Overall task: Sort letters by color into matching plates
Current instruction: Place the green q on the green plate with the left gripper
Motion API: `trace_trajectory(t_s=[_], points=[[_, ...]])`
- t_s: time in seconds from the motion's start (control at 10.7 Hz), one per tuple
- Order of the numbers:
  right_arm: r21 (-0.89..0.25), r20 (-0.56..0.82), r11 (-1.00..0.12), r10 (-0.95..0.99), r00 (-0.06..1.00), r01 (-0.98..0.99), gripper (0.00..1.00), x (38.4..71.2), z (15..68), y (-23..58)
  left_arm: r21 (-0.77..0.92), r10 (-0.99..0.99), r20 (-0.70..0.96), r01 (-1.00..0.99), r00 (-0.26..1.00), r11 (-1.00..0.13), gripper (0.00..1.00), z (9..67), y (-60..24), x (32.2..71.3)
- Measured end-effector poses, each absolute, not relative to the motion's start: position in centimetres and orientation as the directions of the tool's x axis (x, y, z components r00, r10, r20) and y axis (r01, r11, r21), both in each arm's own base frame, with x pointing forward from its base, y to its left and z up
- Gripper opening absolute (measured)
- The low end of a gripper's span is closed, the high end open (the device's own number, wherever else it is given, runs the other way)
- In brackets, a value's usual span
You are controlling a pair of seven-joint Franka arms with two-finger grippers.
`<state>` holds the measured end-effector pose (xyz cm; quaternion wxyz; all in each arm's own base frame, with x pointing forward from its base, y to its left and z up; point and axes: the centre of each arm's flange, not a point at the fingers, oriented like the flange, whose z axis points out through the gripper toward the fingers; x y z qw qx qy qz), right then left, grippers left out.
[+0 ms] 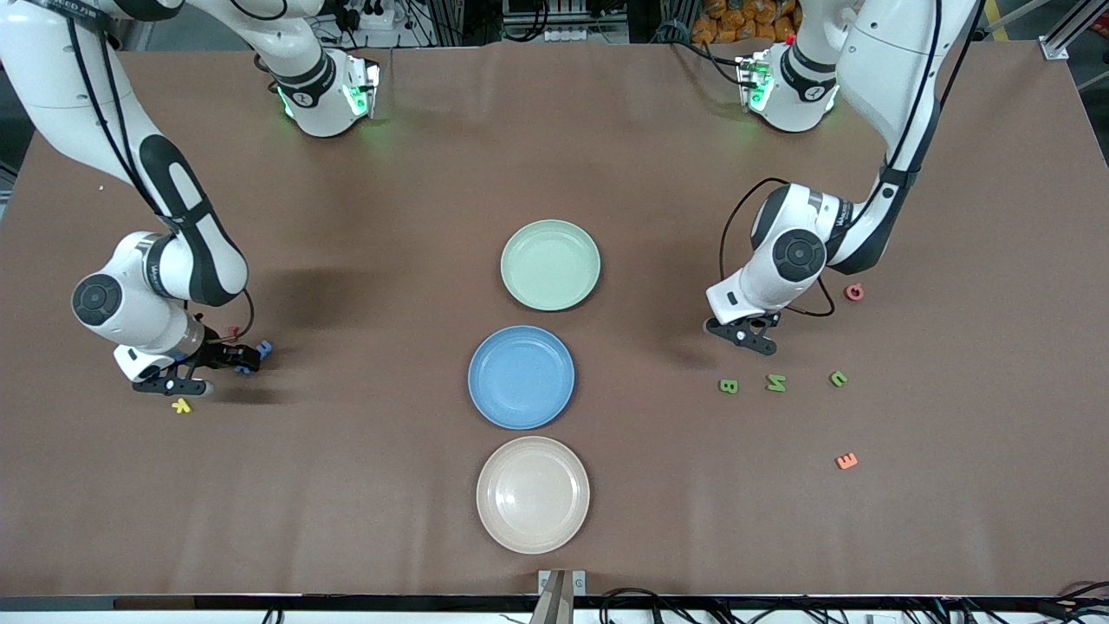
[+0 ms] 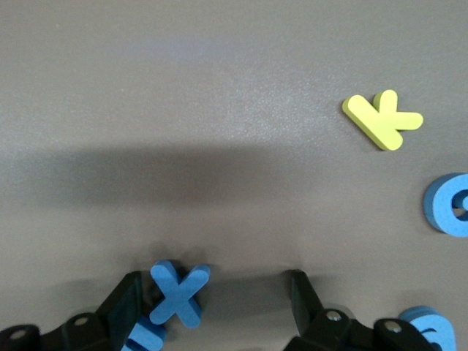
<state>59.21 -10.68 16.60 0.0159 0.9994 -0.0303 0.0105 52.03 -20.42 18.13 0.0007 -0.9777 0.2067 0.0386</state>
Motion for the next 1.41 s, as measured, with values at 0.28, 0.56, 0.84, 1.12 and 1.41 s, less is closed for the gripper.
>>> trace_trajectory(t_s=[0.28, 0.56, 0.84, 1.12, 1.41], points=[[0.030, 0.025, -0.998, -0.058, 0.998, -0.059, 0.69, 59.0, 17.1, -10.5, 0.022, -0.328, -0.012, -0.328, 0.945, -0.945, 0.28, 20.7, -22.7, 53.3], [0.029, 0.028, -0.998, -0.056, 0.998, -0.056, 0.61, 59.0, 17.3, -10.4, 0.057, -0.221, 0.041, -0.223, 0.974, -0.973, 0.28, 23.3, -27.1, 53.7], [0.030, 0.043, -0.998, -0.052, 0.998, -0.053, 0.54, 59.2, 17.3, -10.2, 0.092, -0.121, 0.057, -0.126, 0.991, -0.988, 0.28, 24.6, -32.9, 52.3], [0.029, 0.046, -0.999, -0.045, 0.998, -0.047, 0.41, 59.3, 17.5, -9.7, 0.100, -0.071, 0.039, -0.074, 0.997, -0.992, 0.28, 24.2, -37.6, 49.3], [0.029, 0.049, -0.999, -0.038, 0.998, -0.039, 0.31, 59.3, 17.5, -9.3, 0.106, -0.034, 0.021, -0.036, 0.999, -0.994, 0.28, 24.2, -43.9, 44.0]])
